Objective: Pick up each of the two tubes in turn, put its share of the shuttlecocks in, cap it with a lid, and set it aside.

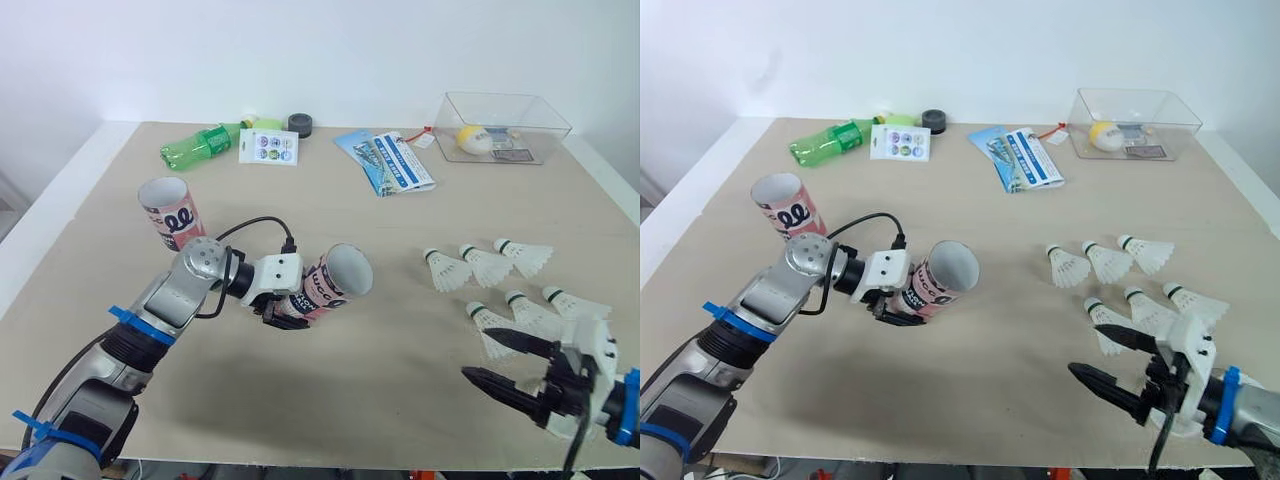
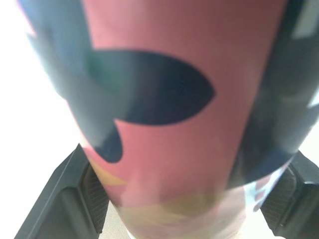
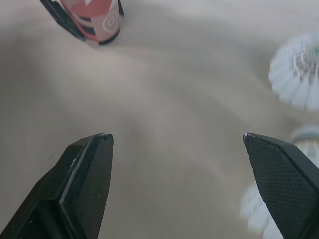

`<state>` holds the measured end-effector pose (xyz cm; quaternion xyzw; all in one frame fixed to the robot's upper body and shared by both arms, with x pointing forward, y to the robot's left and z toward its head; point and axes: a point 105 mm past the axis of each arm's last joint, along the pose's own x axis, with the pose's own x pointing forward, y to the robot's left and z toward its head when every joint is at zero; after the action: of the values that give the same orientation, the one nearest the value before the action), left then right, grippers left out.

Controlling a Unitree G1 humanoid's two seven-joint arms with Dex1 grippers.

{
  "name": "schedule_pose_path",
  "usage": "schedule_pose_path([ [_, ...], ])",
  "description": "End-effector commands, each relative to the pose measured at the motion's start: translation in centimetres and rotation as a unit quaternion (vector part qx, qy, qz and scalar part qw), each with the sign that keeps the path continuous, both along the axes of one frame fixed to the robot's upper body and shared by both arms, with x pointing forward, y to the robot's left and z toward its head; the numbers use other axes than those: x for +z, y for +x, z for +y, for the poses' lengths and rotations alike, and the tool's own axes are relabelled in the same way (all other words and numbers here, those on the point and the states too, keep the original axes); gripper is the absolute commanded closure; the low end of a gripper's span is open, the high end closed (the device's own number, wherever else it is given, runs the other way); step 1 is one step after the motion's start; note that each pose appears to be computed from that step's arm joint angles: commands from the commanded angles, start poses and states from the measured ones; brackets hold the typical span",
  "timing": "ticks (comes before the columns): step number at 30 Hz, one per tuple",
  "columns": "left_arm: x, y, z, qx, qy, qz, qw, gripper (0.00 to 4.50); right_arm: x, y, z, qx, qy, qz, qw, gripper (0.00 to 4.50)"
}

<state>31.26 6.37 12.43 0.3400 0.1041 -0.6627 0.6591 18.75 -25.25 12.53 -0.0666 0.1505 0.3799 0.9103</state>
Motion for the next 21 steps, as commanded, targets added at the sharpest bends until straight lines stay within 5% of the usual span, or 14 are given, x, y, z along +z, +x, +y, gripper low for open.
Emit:
schedule_pose_path([
  [1,-0.2,0.3,-0.1,0.000,0.004,-0.004,1.000,0.95,1.2,-0.6,-0.3,-0.022,0.002,-0.016,1.000,0.00],
  [9,-0.1,0.8,-0.8,-0.010,0.002,-0.005,1.000,0.95,0.2,-2.6,-0.4,-0.063,0.025,0.011,0.998,0.00],
  [21,-0.4,0.8,-1.3,-0.016,-0.003,-0.004,1.000,0.95,-1.2,1.2,-0.1,-0.134,0.027,-0.028,0.990,0.00],
])
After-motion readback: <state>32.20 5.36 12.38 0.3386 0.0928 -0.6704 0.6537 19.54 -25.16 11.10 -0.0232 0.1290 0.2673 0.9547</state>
